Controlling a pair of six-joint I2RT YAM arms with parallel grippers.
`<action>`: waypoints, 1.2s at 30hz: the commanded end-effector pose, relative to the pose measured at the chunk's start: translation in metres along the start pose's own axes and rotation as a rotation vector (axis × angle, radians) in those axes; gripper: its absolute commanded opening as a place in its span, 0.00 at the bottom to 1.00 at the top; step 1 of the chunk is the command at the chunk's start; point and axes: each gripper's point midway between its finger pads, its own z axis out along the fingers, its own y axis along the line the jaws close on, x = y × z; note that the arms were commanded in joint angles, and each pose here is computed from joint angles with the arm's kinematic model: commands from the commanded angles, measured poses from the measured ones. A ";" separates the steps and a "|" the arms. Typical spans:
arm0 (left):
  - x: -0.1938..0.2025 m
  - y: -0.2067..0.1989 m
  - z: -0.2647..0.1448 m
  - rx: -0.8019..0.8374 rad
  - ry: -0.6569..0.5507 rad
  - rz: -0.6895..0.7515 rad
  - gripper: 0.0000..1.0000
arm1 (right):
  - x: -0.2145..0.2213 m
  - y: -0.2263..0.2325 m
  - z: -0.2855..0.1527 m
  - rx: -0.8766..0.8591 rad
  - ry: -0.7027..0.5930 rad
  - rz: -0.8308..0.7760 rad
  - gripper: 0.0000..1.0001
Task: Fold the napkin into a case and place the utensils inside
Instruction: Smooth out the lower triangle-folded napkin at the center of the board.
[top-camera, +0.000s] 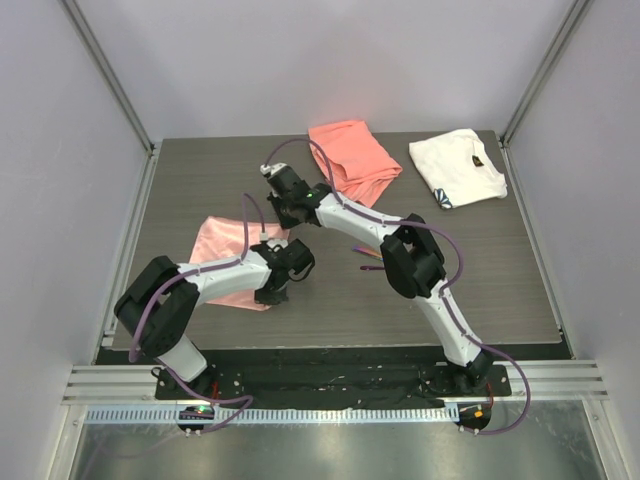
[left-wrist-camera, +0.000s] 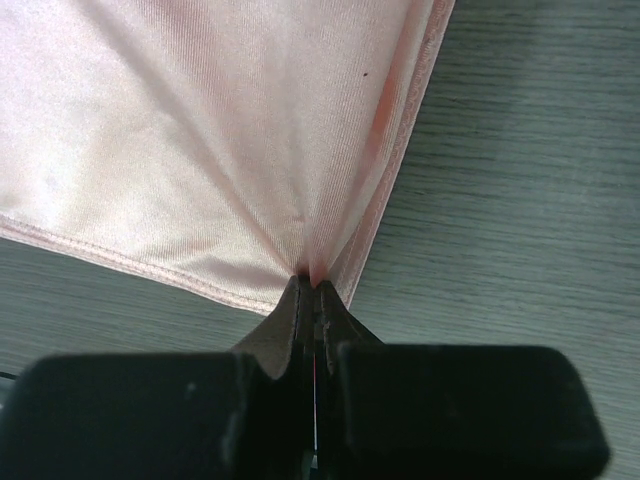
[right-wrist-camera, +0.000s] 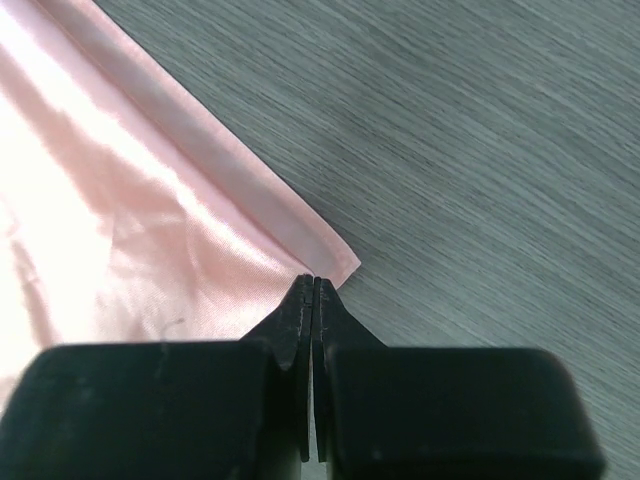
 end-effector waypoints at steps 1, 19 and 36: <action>-0.007 0.004 -0.006 -0.023 -0.033 -0.007 0.00 | -0.046 -0.013 -0.029 -0.016 -0.097 0.060 0.01; 0.003 -0.005 0.010 -0.061 -0.014 0.073 0.00 | 0.016 -0.047 0.029 0.038 0.027 0.085 0.01; -0.024 -0.077 -0.068 0.450 -0.039 0.054 0.47 | 0.008 -0.070 0.027 0.053 0.010 -0.013 0.01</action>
